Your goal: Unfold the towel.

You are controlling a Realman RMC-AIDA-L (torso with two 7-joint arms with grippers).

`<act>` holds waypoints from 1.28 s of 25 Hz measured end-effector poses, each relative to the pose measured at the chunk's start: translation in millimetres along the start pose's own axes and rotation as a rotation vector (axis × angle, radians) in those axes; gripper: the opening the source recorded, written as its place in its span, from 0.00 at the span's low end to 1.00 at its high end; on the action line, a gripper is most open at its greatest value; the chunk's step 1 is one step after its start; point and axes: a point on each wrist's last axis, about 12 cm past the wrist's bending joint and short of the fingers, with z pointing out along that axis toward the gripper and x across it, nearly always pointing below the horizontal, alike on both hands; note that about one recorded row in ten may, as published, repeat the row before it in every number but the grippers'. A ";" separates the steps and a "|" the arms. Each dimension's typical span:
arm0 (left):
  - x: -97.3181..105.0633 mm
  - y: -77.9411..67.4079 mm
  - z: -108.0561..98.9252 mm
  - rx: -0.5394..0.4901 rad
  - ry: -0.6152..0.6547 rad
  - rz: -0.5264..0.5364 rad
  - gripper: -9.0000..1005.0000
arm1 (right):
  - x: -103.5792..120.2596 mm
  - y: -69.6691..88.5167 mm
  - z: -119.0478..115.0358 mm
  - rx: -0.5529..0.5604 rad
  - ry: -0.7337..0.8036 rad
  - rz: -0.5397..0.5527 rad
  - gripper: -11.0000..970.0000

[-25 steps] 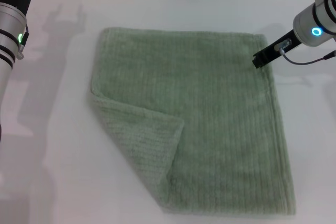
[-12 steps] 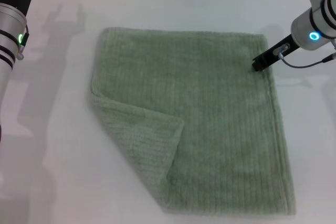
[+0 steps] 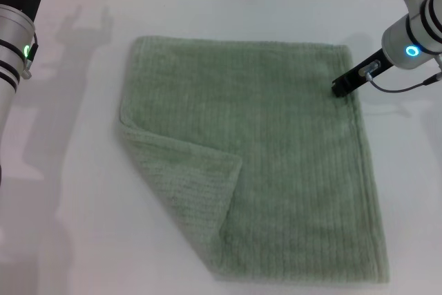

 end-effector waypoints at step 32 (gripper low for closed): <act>-96.6 -29.3 48.5 0.698 0.598 -0.207 0.61 | -1.8 -3.8 -0.1 0.019 -0.002 -0.023 0.01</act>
